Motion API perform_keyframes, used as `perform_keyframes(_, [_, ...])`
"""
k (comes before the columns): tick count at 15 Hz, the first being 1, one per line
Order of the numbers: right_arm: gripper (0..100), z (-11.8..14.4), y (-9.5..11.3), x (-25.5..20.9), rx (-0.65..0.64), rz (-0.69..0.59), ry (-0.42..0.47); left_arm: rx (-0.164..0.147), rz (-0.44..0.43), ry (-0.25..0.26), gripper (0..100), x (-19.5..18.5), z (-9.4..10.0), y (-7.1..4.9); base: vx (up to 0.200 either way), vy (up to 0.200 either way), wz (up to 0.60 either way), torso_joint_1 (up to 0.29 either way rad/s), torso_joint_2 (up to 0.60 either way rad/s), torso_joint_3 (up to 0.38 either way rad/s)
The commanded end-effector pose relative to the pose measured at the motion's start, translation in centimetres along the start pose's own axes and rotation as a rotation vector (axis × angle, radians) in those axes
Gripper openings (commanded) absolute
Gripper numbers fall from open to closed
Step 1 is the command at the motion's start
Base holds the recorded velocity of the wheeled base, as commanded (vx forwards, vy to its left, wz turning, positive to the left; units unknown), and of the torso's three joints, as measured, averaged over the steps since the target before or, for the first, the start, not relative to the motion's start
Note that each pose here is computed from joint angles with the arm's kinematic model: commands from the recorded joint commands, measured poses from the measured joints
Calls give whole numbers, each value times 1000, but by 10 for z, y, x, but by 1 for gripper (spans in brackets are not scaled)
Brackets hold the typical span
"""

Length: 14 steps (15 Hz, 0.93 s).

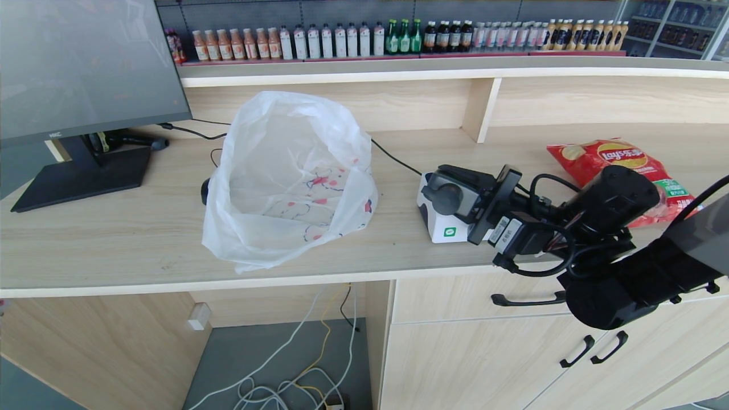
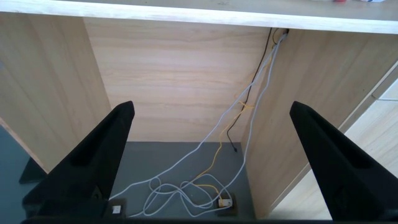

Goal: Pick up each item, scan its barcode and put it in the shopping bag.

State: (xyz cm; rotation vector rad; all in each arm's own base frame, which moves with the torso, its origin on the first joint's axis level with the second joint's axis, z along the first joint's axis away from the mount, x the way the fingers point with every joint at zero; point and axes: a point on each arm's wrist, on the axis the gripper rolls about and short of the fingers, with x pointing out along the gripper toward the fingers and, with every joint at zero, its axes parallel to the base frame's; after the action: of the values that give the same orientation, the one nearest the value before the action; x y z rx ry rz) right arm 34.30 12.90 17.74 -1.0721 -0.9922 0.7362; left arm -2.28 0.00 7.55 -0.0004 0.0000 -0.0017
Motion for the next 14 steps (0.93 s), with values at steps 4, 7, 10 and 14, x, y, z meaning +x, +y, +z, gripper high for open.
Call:
perform_keyframes(4, [0, -1, 0, -1, 1, -1, 8, -1, 0, 0, 100, 0, 0, 0, 0, 0, 0, 0, 0, 0])
perform_keyframes(7, [0, -3, 0, -2, 0, 1, 12, 0, 0, 0, 100, 0, 0, 0, 0, 0, 0, 0, 0, 0])
perform_keyframes(10, [0, -2, -1, -3, -1, -2, 16, -1, 0, 0, 100, 0, 0, 0, 0, 0, 0, 0, 0, 0])
perform_keyframes(14, [0, -2, 0, -2, -7, -1, 14, 0, 0, 0, 100, 0, 0, 0, 0, 0, 0, 0, 0, 0])
